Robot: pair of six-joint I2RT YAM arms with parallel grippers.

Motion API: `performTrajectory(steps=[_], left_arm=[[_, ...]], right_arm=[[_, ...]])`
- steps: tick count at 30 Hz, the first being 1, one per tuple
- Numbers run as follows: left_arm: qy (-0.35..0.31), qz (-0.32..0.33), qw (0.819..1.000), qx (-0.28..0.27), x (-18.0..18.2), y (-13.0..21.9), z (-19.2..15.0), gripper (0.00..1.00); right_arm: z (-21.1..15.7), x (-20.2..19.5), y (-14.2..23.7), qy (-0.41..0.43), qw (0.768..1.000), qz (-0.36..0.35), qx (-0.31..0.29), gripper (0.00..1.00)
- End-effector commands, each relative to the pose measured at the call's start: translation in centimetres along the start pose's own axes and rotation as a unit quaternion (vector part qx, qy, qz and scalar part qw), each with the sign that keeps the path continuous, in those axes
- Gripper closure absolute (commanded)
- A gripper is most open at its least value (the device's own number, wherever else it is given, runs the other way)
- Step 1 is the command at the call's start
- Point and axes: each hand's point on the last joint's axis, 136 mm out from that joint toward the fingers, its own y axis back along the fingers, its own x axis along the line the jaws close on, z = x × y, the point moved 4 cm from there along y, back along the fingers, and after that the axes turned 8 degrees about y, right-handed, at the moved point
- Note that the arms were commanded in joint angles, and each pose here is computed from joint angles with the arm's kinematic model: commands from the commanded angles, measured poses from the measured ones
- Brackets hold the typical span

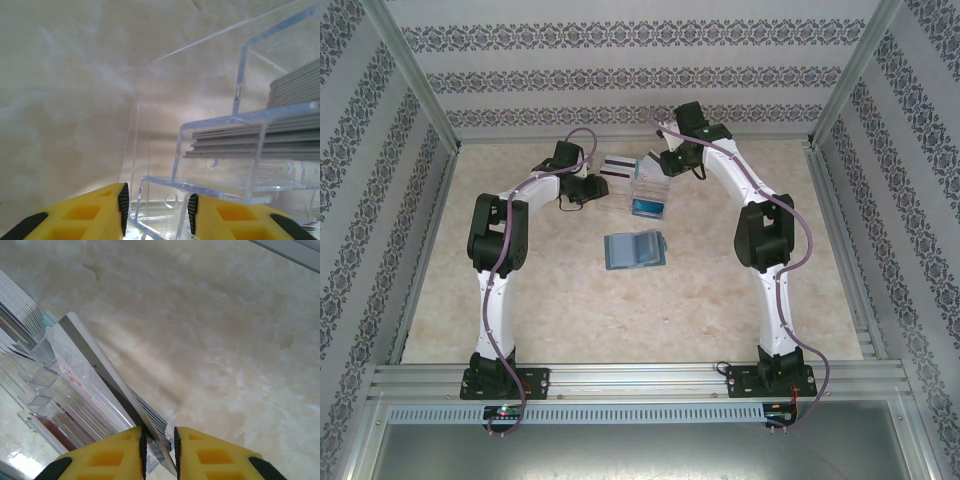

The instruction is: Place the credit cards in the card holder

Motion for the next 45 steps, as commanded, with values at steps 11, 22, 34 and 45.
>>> performTrajectory(steps=[11, 22, 34, 45], left_arm=[[-0.006, 0.012, 1.0, 0.011, -0.1, 0.9, -0.5, 0.63], [-0.01, 0.01, 1.0, 0.008, -0.3, 1.2, -0.5, 0.63], [-0.013, 0.007, 1.0, 0.008, -0.7, 1.5, -0.3, 0.63], [-0.031, -0.028, 0.999, -0.011, -3.5, 4.3, 0.2, 0.62]], right_arm=[[1.0, -0.9, 2.6, -0.01, 1.0, -0.011, -0.024, 0.89], [1.6, -0.2, 4.5, -0.053, 0.994, 0.063, -0.074, 0.93], [1.4, 0.5, 5.4, -0.08, 0.985, 0.117, -0.096, 1.0], [-0.3, 4.2, 9.4, -0.144, 0.954, 0.208, -0.164, 1.0]])
